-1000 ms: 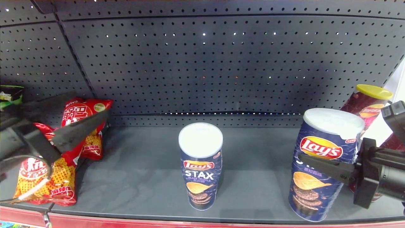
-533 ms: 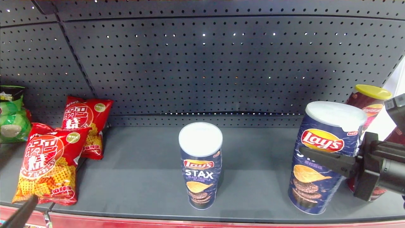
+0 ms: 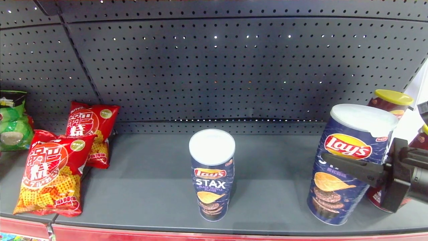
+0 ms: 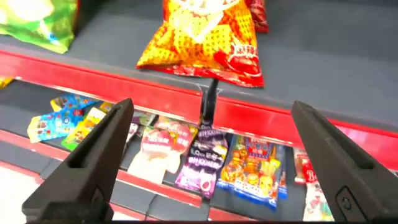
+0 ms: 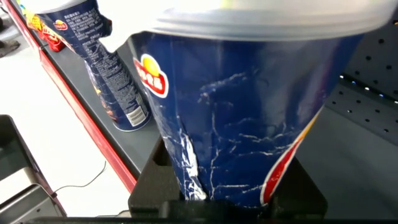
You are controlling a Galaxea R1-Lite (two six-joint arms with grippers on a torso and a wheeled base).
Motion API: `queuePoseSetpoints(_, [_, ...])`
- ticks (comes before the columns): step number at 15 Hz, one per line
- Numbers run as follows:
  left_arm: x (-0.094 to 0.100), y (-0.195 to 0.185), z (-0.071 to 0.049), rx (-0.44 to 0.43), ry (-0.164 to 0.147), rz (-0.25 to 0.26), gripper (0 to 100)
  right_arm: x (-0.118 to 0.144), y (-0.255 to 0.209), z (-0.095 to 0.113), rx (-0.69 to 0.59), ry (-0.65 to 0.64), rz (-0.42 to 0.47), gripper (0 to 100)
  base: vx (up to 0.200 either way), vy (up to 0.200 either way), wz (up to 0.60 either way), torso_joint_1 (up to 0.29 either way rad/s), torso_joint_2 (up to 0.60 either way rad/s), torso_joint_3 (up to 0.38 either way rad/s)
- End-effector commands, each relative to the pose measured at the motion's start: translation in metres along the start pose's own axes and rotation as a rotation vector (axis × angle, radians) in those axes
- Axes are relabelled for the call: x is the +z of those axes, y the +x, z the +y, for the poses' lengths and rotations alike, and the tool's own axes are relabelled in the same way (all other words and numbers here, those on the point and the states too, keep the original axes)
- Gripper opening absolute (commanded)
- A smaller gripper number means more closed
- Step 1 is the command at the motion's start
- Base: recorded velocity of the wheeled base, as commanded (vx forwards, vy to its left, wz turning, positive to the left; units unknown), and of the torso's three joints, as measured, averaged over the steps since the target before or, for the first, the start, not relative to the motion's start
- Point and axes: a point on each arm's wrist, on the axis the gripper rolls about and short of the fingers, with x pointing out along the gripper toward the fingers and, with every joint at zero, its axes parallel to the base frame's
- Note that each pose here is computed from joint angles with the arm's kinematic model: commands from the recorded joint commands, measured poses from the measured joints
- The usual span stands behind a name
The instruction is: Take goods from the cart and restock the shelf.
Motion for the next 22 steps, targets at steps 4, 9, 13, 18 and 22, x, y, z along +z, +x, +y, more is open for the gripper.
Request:
queuePoseSetpoints(4, [0.0,0.0,0.0,0.0,-0.003,-0.002,100,0.0,-0.001,0.0,0.002,-0.001,-0.003,0,0.0,0.0,0.0,0.0,0.0,0.0])
queuePoseSetpoints(9, [-0.002,-0.005,0.005,-0.255,0.014,-0.07,100,0.001,-0.006,0.002,0.0,-0.005,-0.017,0,0.0,0.0,0.0,0.0,0.0,0.0])
queuePoseSetpoints(13, [-0.003,-0.006,0.006,-0.255,0.013,-0.088,100,0.002,-0.006,0.002,-0.001,-0.006,-0.02,0,0.0,0.0,0.0,0.0,0.0,0.0])
queuePoseSetpoints(18, [-0.003,-0.006,0.006,-0.255,0.011,-0.088,100,0.017,0.02,-0.009,-0.002,-0.005,-0.017,0,0.0,0.0,0.0,0.0,0.0,0.0])
queuePoseSetpoints(22, [-0.003,-0.006,0.006,-0.255,0.011,-0.088,100,0.041,0.066,-0.021,0.025,-0.02,-0.036,0,0.0,0.0,0.0,0.0,0.0,0.0])
